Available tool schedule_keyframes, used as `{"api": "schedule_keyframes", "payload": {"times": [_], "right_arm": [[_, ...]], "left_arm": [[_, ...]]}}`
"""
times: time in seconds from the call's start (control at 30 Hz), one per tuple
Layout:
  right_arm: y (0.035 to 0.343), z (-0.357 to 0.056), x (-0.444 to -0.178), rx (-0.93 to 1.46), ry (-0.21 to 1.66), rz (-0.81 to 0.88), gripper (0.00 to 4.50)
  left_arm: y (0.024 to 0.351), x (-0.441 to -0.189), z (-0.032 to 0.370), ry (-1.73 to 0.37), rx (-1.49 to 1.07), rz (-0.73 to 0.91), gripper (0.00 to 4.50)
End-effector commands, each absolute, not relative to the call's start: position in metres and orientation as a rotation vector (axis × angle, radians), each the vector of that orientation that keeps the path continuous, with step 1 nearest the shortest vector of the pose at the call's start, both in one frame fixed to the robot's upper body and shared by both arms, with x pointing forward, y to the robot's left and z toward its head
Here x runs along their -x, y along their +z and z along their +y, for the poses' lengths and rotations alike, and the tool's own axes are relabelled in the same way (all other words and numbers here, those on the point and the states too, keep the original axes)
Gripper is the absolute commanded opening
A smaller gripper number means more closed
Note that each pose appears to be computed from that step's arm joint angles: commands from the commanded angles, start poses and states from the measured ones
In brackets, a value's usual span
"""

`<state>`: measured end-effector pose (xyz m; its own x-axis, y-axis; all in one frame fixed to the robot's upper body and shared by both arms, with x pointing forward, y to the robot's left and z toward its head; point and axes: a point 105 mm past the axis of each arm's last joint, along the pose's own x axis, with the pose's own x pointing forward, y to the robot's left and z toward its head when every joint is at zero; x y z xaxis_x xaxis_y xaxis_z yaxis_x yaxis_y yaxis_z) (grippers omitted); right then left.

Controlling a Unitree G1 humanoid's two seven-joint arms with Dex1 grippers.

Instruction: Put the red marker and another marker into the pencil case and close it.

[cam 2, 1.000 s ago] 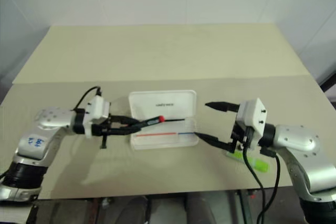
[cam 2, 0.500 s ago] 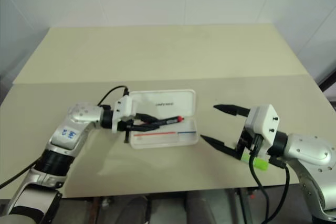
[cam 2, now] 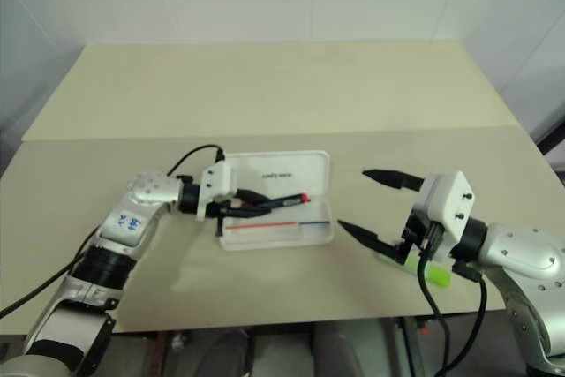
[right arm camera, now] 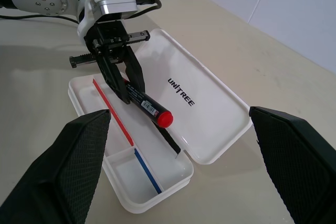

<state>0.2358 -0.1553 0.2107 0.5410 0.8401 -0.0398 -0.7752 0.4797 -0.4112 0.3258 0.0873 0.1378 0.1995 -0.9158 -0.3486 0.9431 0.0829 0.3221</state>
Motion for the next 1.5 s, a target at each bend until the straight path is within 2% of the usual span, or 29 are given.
{"api": "schedule_keyframes", "payload": {"times": [0.03,0.23,0.43,0.53,0.67,0.9,1.07,1.27,1.37,1.5], "right_arm": [[0.219,-0.149,-0.232,0.425,1.013,-0.213,4.5],[0.219,-0.147,-0.232,0.422,1.016,-0.217,4.5],[0.218,-0.147,-0.233,0.414,1.017,-0.215,4.5],[0.216,-0.148,-0.235,0.402,1.016,-0.208,4.5],[0.208,-0.156,-0.238,0.381,1.004,-0.176,4.5],[0.186,-0.186,-0.244,0.38,0.964,-0.05,4.5],[0.167,-0.218,-0.244,0.437,0.941,0.07,4.5],[0.167,-0.257,-0.244,0.485,0.804,0.173,4.5],[0.173,-0.255,-0.233,0.452,0.763,0.166,4.5],[0.171,-0.243,-0.206,0.395,0.777,0.181,4.5]], "left_arm": [[0.147,-0.322,0.081,-1.411,-0.563,0.017,1.99],[0.144,-0.318,0.079,-1.413,-0.572,0.018,4.02],[0.151,-0.312,0.08,-1.433,-0.547,0.002,4.02],[0.159,-0.301,0.083,-1.478,-0.512,-0.004,4.47],[0.174,-0.283,0.089,-1.534,-0.471,-0.031,4.47],[0.205,-0.259,0.098,-1.529,-0.412,-0.094,4.47],[0.209,-0.246,0.094,-1.522,-0.408,-0.111,4.47],[0.208,-0.237,0.086,-1.506,-0.382,-0.12,4.47],[0.204,-0.234,0.087,-1.508,-0.362,-0.111,4.47],[0.196,-0.236,0.09,-1.503,-0.35,-0.086,4.47]]}}
